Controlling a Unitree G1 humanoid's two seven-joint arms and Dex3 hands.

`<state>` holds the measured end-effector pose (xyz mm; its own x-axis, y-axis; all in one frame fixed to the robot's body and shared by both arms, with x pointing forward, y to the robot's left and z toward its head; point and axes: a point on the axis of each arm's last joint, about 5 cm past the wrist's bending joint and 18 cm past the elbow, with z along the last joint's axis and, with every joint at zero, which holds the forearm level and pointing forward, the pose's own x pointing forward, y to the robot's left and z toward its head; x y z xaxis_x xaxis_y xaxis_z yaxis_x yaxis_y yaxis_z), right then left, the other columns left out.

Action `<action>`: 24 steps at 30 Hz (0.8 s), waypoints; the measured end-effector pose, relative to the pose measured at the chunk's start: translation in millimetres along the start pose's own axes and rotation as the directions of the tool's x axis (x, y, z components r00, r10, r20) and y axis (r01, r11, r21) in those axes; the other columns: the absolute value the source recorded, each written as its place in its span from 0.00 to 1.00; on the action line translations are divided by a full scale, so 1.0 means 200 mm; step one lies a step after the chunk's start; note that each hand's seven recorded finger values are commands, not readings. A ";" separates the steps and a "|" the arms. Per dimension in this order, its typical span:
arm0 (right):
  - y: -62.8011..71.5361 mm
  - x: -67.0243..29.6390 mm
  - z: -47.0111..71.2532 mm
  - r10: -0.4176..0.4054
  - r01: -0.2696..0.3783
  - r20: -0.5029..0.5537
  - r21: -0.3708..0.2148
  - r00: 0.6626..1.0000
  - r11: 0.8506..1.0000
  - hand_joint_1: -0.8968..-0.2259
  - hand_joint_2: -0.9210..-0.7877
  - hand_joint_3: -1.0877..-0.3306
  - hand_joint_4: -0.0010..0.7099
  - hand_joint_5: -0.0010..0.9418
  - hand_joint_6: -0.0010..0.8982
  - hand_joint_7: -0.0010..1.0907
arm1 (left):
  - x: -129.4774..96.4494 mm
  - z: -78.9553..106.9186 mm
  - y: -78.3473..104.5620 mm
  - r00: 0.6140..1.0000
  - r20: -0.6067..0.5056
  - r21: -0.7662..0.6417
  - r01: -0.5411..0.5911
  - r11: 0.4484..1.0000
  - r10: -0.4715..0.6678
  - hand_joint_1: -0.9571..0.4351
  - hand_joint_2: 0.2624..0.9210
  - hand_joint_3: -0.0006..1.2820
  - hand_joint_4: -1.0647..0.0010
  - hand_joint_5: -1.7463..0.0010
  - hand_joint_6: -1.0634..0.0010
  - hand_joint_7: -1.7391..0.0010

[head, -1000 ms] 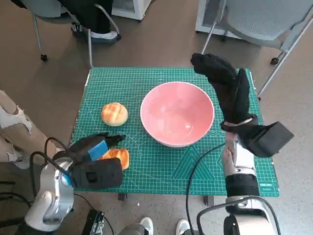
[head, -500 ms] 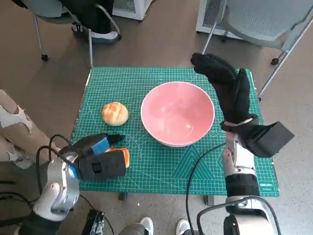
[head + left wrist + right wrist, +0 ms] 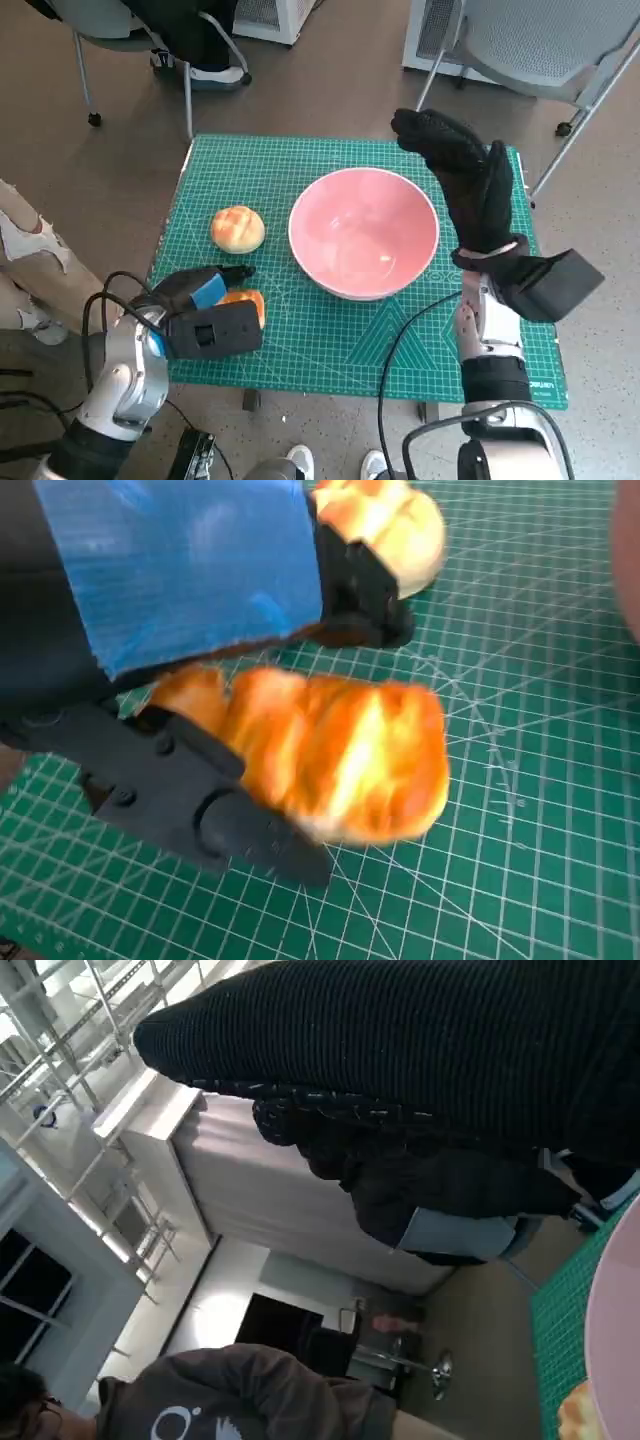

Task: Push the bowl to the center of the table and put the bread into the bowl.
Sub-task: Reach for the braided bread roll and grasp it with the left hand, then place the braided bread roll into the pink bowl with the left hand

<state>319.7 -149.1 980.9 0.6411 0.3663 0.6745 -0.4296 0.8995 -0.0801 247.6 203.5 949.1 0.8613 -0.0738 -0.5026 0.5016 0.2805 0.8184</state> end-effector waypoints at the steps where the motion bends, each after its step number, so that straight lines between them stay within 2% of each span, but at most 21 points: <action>1: 0.00 0.000 0.00 0.001 -0.001 0.000 0.000 1.000 1.000 0.36 0.00 0.35 0.29 0.00 0.19 0.22 | 0.00 0.00 0.00 1.000 0.007 -0.001 -0.011 1.000 0.011 0.66 0.77 0.11 0.31 0.51 0.32 0.69; 3: 0.00 0.001 0.00 0.003 -0.003 0.001 0.000 1.000 1.000 0.36 0.00 0.35 0.29 0.00 0.19 0.22 | 0.01 -0.01 -0.01 0.999 0.019 0.001 -0.039 0.999 0.039 0.68 0.63 0.33 0.34 0.31 0.35 0.52; 5: 0.00 0.003 0.00 0.006 -0.006 0.004 -0.001 1.000 1.000 0.36 0.00 0.35 0.29 0.00 0.19 0.22 | 0.01 -0.02 -0.01 0.998 0.027 0.002 -0.063 0.998 0.063 0.68 0.56 0.44 0.36 0.24 0.36 0.44; 7: 0.00 0.004 0.01 0.009 -0.009 0.007 -0.003 1.000 1.000 0.36 0.00 0.35 0.29 0.00 0.19 0.23 | 0.01 -0.02 -0.02 0.996 0.041 0.005 -0.085 0.996 0.084 0.69 0.54 0.48 0.38 0.20 0.39 0.40; 12: 0.00 0.005 0.01 0.014 -0.014 0.009 -0.003 1.000 1.000 0.37 0.00 0.33 0.29 0.00 0.18 0.23 | 0.01 -0.02 -0.03 0.992 0.063 0.013 -0.107 0.994 0.106 0.69 0.68 0.37 0.38 0.20 0.40 0.39; 24: 0.00 0.002 0.01 0.015 -0.015 0.005 -0.001 1.000 1.000 0.37 0.00 0.33 0.29 0.00 0.17 0.24 | 0.00 -0.03 -0.03 0.992 0.075 -0.014 -0.098 0.995 0.099 0.69 0.76 0.29 0.38 0.23 0.41 0.38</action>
<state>319.6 -149.8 982.1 0.6313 0.3781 0.6772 -0.4384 0.8942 -0.0906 243.8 208.2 943.6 0.9103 -0.1176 -0.3969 0.4136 0.2994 0.8598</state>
